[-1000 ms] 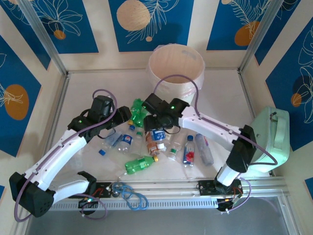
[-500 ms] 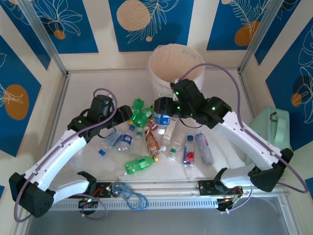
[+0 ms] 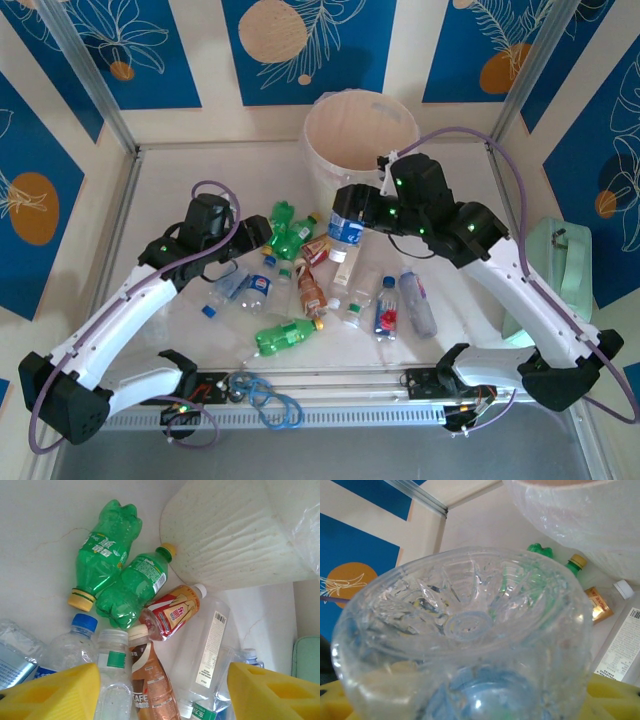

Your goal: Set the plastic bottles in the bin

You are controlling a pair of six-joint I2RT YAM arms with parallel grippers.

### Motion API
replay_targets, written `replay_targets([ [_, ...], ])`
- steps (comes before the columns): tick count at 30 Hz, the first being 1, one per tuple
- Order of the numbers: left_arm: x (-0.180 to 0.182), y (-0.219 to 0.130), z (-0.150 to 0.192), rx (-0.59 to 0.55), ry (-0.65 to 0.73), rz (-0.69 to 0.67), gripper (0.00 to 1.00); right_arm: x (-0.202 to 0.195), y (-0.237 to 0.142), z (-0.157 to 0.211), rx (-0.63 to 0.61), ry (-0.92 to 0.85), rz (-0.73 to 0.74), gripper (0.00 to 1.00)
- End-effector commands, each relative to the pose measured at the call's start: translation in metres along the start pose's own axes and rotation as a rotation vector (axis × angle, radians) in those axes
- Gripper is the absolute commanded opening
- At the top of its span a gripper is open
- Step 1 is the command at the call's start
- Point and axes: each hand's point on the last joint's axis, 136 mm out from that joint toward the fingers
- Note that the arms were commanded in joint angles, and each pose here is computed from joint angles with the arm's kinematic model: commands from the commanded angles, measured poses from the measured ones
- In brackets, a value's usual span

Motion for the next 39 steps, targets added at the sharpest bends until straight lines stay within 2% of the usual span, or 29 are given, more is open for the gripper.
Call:
replay_targets([
  [1,-0.003,0.001,-0.003,-0.007,-0.009,0.025,0.67,0.015,-0.012,-0.007,-0.012,0.011,-0.071,0.64],
  [8,-0.003,0.003,-0.003,-0.003,-0.013,0.022,0.67,0.027,-0.022,-0.038,-0.048,0.035,-0.134,0.64],
  [22,-0.002,0.002,0.000,0.001,-0.025,0.026,0.66,0.008,-0.028,-0.141,-0.221,0.088,-0.074,0.64],
  [29,-0.001,0.002,0.001,0.006,-0.018,0.019,0.66,0.001,-0.008,-0.182,-0.237,0.080,-0.036,0.64],
  [39,0.000,-0.003,0.002,0.005,-0.011,0.015,0.66,-0.014,0.040,-0.213,-0.193,0.026,0.066,0.64],
])
Point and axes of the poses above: each hand's point on the last joint's axis, 136 mm out from that joint toward the fingers, its own y axis out along the fingers, its own x axis along the line the jaws close on, z = x × y, and after that the axes turned 8 degrees about y, right-handed
